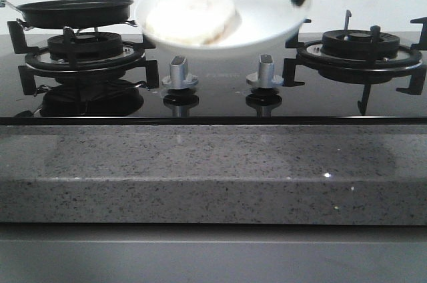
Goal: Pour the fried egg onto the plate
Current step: 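Lower the plate with the egg between the knobs and open the right gripper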
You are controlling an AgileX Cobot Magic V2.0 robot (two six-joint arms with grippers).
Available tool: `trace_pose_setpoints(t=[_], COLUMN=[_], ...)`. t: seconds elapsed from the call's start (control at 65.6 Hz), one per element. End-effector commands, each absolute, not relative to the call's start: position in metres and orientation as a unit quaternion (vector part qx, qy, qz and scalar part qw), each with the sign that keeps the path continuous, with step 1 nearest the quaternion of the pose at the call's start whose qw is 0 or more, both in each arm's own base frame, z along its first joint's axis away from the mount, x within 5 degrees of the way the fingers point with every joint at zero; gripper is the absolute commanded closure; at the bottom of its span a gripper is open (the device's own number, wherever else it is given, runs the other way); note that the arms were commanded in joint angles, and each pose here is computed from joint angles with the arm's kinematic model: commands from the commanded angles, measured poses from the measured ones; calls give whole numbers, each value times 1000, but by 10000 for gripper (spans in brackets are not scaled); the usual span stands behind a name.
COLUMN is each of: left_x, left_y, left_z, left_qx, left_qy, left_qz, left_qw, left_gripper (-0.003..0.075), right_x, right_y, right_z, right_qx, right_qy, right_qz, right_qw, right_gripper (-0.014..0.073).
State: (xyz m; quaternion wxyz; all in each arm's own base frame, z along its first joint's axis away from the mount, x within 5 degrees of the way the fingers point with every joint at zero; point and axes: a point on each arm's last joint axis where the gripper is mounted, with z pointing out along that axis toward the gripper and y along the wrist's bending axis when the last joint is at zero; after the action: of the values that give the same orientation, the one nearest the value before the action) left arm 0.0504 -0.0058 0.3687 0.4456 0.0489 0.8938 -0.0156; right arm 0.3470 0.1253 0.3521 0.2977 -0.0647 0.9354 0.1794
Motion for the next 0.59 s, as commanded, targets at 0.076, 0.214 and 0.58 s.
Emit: trace_pose_setpoints(t=[0.076,0.214,0.58], left_x=[54,54,54], left_y=[-6,-6,-6], left_z=[379,379,379], left_qx=[48,48,48], left_qy=[876,876,876], left_qz=[-20,-20,-20], left_qw=[479,479,479], left_gripper=[208,208,208], right_x=[368,392,439], right_y=[120,114,119], right_z=[384,381,347], right_qx=[-47,-34,-4], right_qy=[916,921,927], right_qz=[206,207,246], right_qw=[340,328,283], right_gripper=[661,661,661])
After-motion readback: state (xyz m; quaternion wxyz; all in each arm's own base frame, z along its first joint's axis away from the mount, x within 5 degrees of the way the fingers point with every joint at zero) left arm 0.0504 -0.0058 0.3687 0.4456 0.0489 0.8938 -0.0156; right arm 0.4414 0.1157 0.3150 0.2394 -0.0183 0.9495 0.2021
